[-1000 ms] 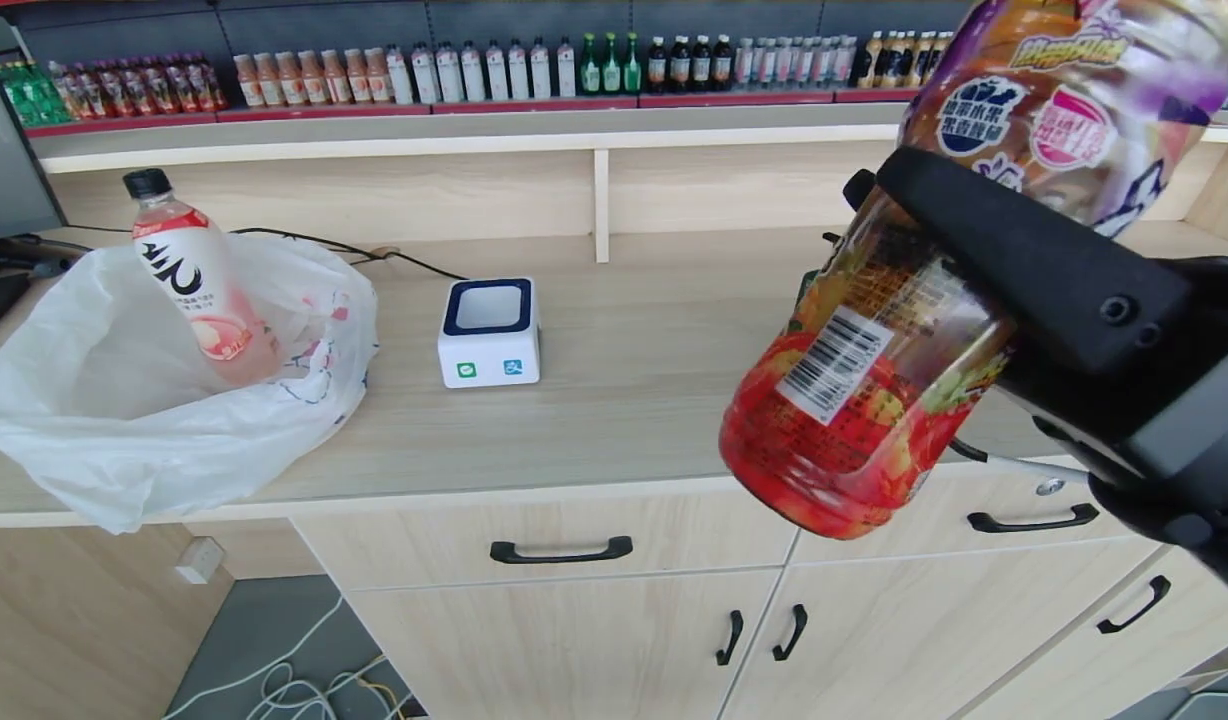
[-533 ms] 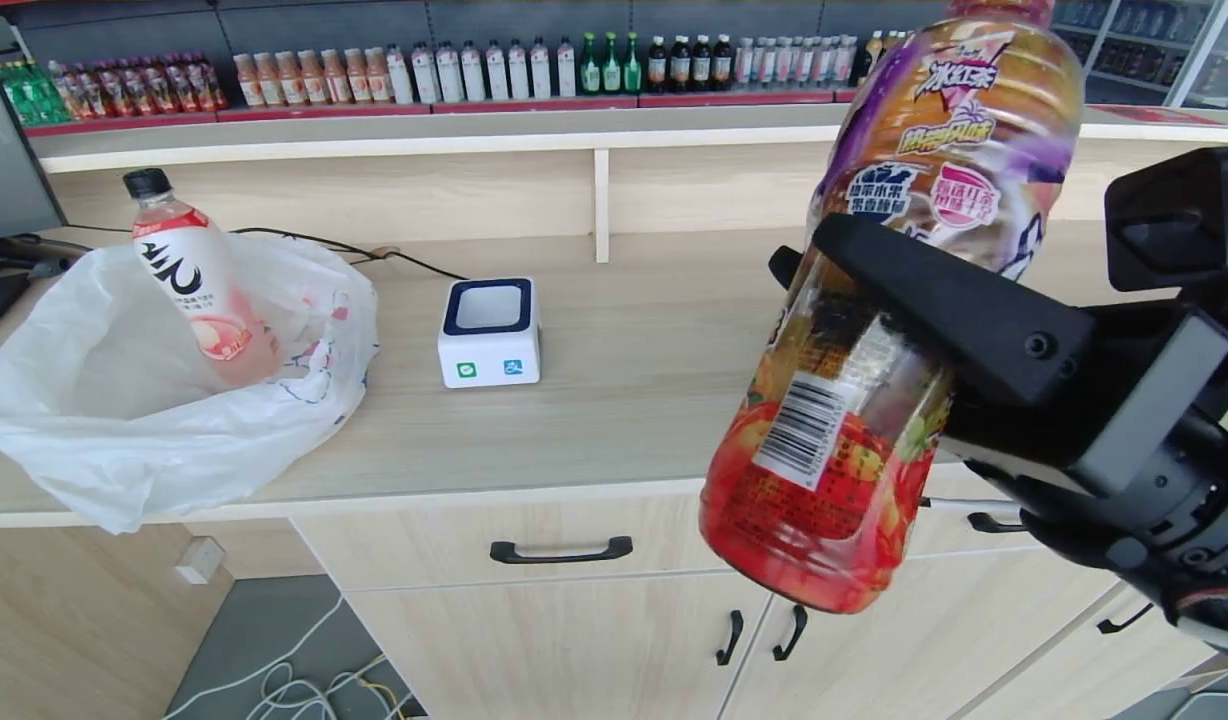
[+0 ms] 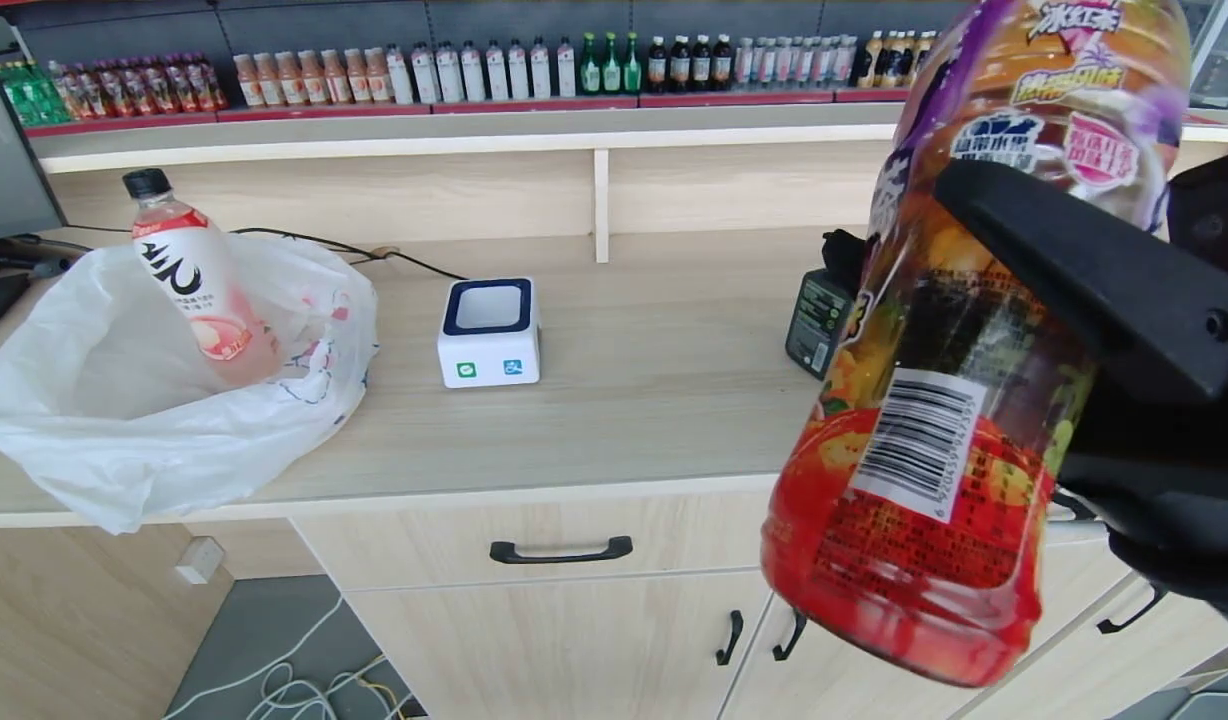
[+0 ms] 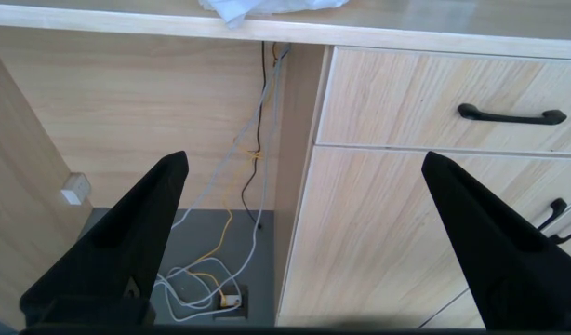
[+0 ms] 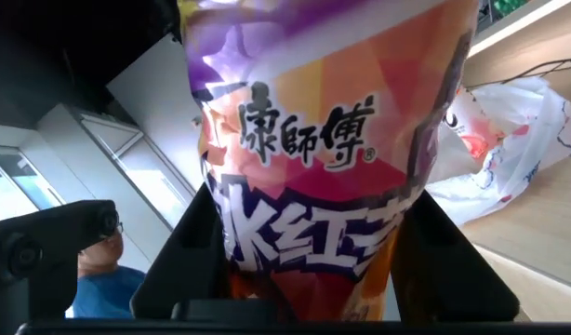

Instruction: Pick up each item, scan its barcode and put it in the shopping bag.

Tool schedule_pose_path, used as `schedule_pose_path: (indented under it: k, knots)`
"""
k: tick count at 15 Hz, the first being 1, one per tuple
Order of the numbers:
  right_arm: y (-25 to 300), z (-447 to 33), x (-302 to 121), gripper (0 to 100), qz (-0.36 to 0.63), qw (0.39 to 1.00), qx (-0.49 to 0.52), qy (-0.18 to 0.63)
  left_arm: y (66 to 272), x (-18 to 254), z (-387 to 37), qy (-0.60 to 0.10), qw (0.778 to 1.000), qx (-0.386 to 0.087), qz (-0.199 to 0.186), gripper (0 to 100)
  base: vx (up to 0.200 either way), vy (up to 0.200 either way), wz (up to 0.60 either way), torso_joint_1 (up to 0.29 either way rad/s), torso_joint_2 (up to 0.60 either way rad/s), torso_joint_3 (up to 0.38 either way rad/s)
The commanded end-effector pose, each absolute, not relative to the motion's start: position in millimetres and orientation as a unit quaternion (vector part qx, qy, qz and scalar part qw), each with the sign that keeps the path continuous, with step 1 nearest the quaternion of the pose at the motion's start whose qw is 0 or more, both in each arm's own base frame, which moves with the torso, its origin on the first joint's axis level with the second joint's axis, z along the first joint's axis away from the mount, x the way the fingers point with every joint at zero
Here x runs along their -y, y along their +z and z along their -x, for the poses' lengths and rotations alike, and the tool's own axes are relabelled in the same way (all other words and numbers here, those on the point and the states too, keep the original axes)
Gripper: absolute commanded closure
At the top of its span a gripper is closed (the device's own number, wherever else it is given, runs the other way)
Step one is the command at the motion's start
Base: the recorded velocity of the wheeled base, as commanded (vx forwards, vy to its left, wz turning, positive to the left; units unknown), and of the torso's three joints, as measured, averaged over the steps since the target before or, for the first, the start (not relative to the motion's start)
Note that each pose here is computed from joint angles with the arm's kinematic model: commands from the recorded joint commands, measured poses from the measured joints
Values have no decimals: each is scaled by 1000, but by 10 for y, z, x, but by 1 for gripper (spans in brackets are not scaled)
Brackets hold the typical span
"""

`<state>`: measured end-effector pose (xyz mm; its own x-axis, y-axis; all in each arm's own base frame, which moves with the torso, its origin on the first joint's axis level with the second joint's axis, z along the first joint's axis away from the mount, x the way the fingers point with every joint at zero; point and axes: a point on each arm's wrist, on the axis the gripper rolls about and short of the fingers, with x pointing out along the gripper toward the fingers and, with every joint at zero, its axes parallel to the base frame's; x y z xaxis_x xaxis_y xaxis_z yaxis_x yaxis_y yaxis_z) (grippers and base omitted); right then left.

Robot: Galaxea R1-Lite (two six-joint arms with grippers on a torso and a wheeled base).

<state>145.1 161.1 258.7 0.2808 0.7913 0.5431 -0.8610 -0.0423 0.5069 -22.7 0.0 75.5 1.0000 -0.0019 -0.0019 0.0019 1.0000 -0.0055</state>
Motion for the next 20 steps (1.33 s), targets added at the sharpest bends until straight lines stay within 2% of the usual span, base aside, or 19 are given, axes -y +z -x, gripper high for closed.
schedule_pose_path:
  k: [1, 20]
  knots:
    - [2642, -1402, -1617, 100, -405, 680, 50, 609, 755, 0, 227, -1, 1000, -1, 3, 0, 0, 0, 0, 0, 0, 0]
    - [2673, -1397, -1626, 100, -406, 676, 54, 612, 755, 0, 227, -1, 1000, -1, 3, 0, 0, 0, 0, 0, 0, 0]
